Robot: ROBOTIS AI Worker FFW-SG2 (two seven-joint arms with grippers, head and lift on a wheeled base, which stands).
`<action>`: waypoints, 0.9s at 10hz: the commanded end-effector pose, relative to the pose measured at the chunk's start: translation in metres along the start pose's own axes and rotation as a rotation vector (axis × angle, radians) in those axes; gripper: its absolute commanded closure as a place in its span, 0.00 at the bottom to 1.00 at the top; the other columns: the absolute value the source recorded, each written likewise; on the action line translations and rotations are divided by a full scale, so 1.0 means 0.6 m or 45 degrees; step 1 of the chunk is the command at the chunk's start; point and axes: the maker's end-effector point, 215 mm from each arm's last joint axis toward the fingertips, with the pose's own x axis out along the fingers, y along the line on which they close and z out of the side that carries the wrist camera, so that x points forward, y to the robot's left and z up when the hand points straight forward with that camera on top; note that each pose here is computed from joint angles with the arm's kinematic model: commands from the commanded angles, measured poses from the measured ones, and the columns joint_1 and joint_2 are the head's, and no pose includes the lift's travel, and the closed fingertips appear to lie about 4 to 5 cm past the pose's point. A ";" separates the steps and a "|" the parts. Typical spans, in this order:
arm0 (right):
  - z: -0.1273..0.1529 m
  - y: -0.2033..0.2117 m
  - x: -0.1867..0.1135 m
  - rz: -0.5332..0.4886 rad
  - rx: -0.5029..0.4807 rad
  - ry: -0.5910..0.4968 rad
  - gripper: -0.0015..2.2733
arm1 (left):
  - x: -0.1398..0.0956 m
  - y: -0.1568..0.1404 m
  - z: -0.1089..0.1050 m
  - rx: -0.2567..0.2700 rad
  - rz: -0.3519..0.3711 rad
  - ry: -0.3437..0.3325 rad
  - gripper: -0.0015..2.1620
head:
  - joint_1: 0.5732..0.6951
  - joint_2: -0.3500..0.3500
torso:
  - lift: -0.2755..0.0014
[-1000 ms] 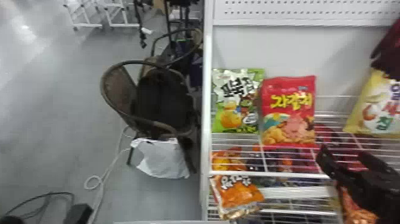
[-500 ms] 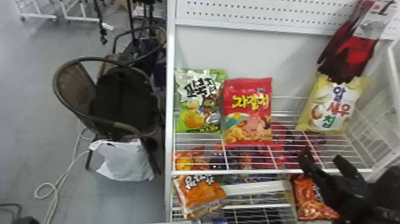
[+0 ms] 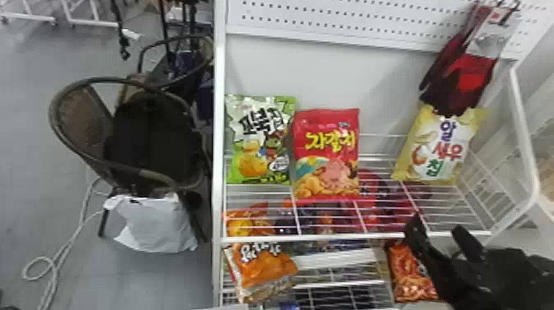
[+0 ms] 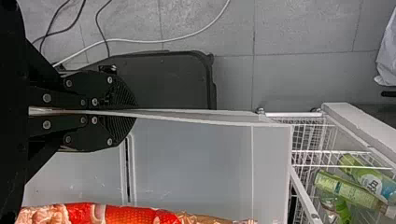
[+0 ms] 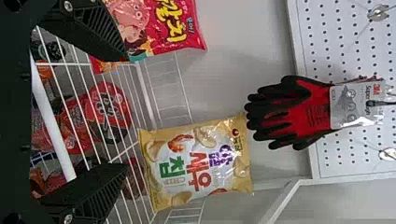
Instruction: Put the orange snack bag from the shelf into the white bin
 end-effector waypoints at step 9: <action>-0.007 0.001 -0.009 0.024 -0.003 -0.003 0.04 | 0.003 0.000 -0.011 -0.002 0.002 0.013 0.99 | 1.00 0.20 | 1.00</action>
